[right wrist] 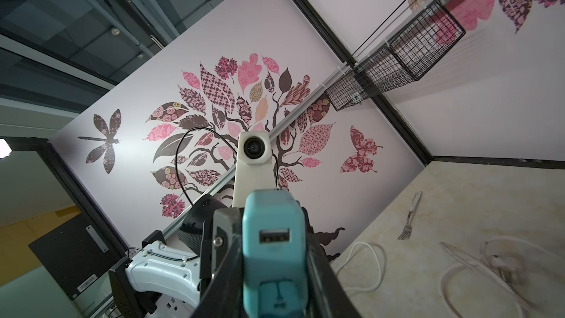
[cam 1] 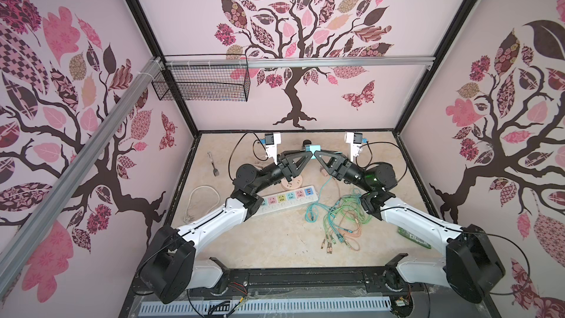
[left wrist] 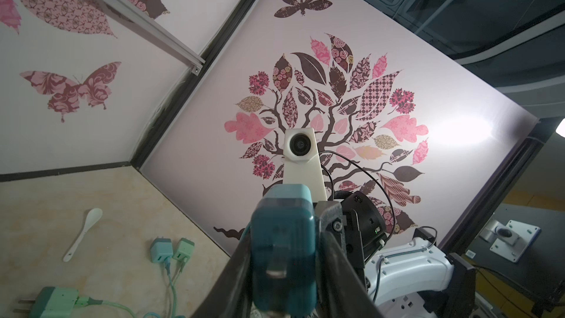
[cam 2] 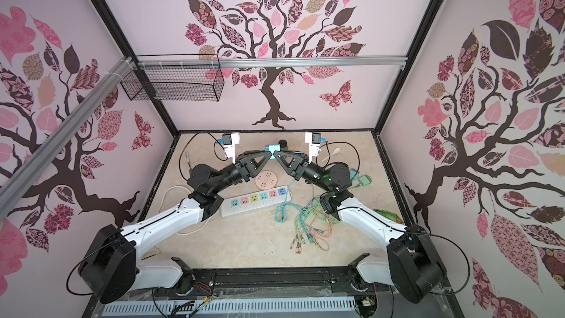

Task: Insert the plug
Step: 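Grasp the teal plug with the left gripper beside the right gripper, then pull the right gripper away holding the plug while the left gripper opens and lowers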

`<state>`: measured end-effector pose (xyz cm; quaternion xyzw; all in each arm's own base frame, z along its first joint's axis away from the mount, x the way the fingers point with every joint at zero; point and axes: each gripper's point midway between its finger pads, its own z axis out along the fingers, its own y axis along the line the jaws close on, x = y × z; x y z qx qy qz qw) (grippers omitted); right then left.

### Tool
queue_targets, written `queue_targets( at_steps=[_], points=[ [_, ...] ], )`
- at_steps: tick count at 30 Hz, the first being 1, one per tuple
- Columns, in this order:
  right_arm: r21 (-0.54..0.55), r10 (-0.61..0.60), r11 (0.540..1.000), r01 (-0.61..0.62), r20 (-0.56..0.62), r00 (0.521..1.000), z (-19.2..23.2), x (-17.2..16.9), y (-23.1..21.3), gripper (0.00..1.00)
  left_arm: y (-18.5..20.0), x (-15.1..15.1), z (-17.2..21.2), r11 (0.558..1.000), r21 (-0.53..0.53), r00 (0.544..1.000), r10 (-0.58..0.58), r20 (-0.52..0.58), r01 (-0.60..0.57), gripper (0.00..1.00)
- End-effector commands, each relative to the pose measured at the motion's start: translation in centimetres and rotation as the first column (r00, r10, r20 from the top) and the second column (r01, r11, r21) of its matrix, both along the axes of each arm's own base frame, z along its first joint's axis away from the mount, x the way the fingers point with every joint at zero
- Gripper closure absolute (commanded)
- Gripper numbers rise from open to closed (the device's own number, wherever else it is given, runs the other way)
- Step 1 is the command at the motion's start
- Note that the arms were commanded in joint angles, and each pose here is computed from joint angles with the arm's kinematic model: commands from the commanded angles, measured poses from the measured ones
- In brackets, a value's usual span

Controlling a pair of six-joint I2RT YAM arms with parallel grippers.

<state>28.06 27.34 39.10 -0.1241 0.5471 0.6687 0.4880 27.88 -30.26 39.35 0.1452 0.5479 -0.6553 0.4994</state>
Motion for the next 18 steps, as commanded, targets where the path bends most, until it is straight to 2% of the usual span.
queue_targets(
  at_steps=[1,3,11,13,18],
  points=[
    [-0.057,-0.064,0.996,0.065,0.03,0.998,1.0,0.5,-0.1,0.89,0.4,-0.7,-0.7,0.998,0.057,0.999,0.033,0.041,-0.035,0.38],
    [-0.097,-0.079,0.992,0.081,0.025,0.997,0.6,0.7,-0.1,0.91,0.7,-0.7,-1.1,0.993,0.098,0.997,0.056,0.043,-0.06,0.31],
    [-0.196,-0.144,0.97,0.143,0.014,0.99,0.2,2.4,-1.2,0.96,2.9,-1.1,-2.2,0.967,0.205,0.987,0.142,0.074,-0.154,0.23],
    [-0.24,-0.157,0.958,0.157,0.021,0.987,0.1,2.7,-1.2,0.96,3.7,-0.9,-3.0,0.95,0.253,0.983,0.174,0.064,-0.184,0.22],
    [-0.362,-0.206,0.904,0.229,0.101,0.973,1.1,3.5,-1.8,0.96,7.5,1.0,-6.4,0.885,0.377,0.949,0.311,-0.042,-0.273,0.22]
  ],
)
